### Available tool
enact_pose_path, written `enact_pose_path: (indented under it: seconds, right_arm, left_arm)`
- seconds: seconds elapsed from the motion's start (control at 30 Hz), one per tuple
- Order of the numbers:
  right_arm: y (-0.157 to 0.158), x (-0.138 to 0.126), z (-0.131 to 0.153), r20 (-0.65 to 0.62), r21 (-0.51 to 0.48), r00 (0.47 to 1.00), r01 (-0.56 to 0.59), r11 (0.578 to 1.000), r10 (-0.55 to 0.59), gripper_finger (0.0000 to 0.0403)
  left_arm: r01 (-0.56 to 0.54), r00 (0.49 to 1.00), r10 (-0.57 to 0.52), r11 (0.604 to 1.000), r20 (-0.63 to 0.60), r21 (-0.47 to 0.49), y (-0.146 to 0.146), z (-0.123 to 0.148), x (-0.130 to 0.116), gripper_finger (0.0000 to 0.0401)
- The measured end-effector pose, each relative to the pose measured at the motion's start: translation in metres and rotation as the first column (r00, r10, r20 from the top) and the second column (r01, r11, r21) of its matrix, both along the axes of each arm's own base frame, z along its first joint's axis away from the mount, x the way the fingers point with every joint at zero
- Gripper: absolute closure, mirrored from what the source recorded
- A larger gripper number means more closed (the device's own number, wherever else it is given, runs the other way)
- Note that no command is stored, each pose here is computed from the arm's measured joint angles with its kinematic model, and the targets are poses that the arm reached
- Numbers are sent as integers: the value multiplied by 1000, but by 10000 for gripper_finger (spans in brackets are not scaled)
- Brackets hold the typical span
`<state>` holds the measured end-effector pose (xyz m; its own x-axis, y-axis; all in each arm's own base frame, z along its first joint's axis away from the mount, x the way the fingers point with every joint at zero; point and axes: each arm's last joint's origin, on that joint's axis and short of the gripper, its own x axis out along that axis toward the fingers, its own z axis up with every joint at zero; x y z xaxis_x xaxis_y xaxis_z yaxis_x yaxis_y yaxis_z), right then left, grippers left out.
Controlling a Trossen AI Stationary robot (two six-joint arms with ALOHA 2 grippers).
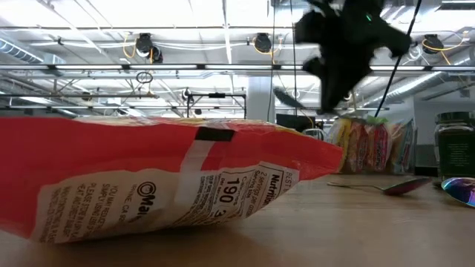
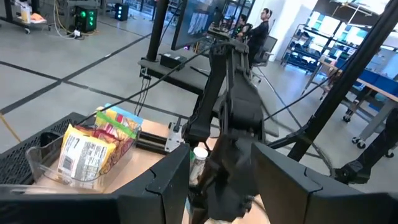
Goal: Pick & Place Food Item
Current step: Put the blue baby spoon into the middle transparent bin
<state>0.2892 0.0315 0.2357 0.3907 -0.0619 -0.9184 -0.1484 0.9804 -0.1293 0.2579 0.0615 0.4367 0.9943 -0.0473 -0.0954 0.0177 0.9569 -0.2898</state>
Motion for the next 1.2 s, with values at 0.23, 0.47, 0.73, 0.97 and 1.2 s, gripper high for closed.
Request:
enact_pose_path:
  seconds: [0.23, 0.47, 0.73, 0.97, 1.2]
  right_arm:
    - [-22, 14, 60, 103, -6, 994, 42, 999, -41, 390]
    - [-48, 17, 109, 211, 3, 970, 122, 993, -119, 391]
    - [-68, 25, 135, 390, -44, 908, 187, 981, -156, 391]
    - [-89, 31, 147, 528, 20, 812, 283, 959, -250, 391]
    - [-106, 26, 144, 502, -8, 824, 308, 951, -262, 391]
  left_arm:
    - [1, 1000, -2, 1000, 16, 23, -4, 8, -16, 224]
    - [-39, 996, 44, 997, -83, 70, -10, 7, -42, 224]
    - [-96, 972, 102, 995, -211, 37, -10, -3, -50, 224]
    - [-94, 959, 98, 995, -267, 26, -6, -14, -35, 224]
    - [-89, 957, 95, 995, -274, 32, -3, -19, -24, 224]
